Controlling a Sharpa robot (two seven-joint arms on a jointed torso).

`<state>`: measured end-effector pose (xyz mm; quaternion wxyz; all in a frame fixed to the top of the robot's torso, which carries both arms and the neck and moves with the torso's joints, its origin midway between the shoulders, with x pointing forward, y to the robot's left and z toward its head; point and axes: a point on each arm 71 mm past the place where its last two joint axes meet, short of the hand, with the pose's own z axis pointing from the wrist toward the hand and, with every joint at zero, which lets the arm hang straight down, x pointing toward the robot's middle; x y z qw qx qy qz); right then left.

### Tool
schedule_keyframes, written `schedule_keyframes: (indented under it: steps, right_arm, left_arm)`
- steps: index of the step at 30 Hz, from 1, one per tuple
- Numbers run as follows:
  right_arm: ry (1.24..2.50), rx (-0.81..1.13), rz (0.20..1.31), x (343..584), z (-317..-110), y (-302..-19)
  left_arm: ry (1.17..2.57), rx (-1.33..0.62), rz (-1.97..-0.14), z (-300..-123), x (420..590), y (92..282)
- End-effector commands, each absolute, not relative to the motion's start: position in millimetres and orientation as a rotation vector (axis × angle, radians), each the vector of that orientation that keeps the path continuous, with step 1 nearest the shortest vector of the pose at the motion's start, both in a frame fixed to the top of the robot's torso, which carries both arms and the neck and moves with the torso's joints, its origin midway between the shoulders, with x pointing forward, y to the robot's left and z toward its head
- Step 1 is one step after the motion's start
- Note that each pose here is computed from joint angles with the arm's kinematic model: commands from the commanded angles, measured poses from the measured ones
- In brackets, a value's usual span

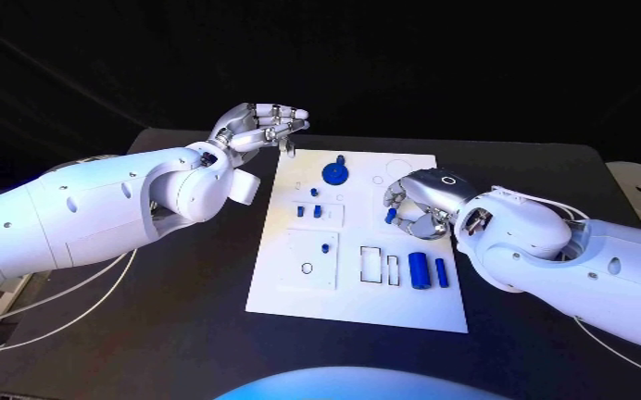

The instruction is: Assemble the parts on the task board

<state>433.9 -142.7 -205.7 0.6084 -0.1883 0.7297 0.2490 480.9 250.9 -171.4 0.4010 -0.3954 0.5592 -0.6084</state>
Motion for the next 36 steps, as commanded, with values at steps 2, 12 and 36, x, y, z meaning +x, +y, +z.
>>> schedule_keyframes:
  steps: [2,12,36]
  right_arm:
    - [1.712,-0.447,0.566,435.3,-209.9,-140.8]
    - [1.725,-0.451,0.553,437.9,-214.4,-140.7]
    - [1.679,-0.414,0.568,440.1,-218.5,-139.2]
  left_arm:
    - [1.416,-0.993,-1.561,-170.1,480.2,248.8]
    - [1.416,-0.994,-1.559,-170.1,480.0,249.7]
    - [1.416,-0.995,-1.557,-170.1,479.9,250.0]
